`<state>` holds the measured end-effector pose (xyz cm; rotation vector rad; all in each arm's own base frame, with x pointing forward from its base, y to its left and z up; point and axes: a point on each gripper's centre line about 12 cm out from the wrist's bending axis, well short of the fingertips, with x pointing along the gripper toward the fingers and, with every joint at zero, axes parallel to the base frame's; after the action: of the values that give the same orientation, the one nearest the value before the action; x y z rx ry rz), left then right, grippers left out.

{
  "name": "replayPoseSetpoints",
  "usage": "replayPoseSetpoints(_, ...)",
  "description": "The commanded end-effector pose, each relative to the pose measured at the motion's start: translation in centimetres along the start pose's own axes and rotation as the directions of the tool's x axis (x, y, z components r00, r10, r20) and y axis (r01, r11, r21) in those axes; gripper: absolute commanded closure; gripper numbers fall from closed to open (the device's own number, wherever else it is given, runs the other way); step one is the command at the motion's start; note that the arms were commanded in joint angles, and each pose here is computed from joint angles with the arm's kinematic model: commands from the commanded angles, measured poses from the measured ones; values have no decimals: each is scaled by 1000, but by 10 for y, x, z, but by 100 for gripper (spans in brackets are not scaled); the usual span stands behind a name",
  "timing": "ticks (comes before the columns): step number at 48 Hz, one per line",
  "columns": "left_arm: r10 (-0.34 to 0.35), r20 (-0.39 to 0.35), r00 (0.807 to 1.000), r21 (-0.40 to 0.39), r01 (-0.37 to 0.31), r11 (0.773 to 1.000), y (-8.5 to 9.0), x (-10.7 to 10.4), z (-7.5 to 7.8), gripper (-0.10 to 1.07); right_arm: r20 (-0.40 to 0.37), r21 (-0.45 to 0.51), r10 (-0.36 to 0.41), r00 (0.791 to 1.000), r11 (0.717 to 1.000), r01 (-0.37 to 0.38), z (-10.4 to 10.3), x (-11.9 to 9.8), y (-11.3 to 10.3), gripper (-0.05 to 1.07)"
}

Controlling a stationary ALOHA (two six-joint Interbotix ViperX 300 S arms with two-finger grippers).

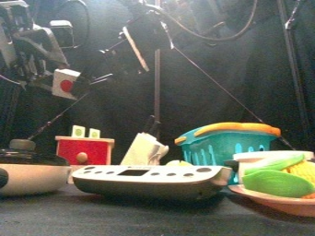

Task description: Grab green sushi piece

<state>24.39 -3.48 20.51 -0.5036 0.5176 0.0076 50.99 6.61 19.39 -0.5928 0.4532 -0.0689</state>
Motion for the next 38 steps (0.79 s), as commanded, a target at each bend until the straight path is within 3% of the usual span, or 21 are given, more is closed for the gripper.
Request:
replayPoseSetpoints(1, 3, 28, 1000, 2, -3, 1000, 0, 0, 7, 4, 26, 25, -6, 1000, 1000, 6, 12, -7, -8, 39)
replayPoseSetpoints(18, 19, 95, 995, 53, -24, 998, 12, -14, 11, 1, 6, 83, 26, 1000, 996, -26, 5, -5, -12, 39)
replayPoseSetpoints(38, 29, 77, 997, 53, -33, 998, 16, -15, 2, 1, -10, 136, 47, 999, 990, -45, 0, -3, -15, 39)
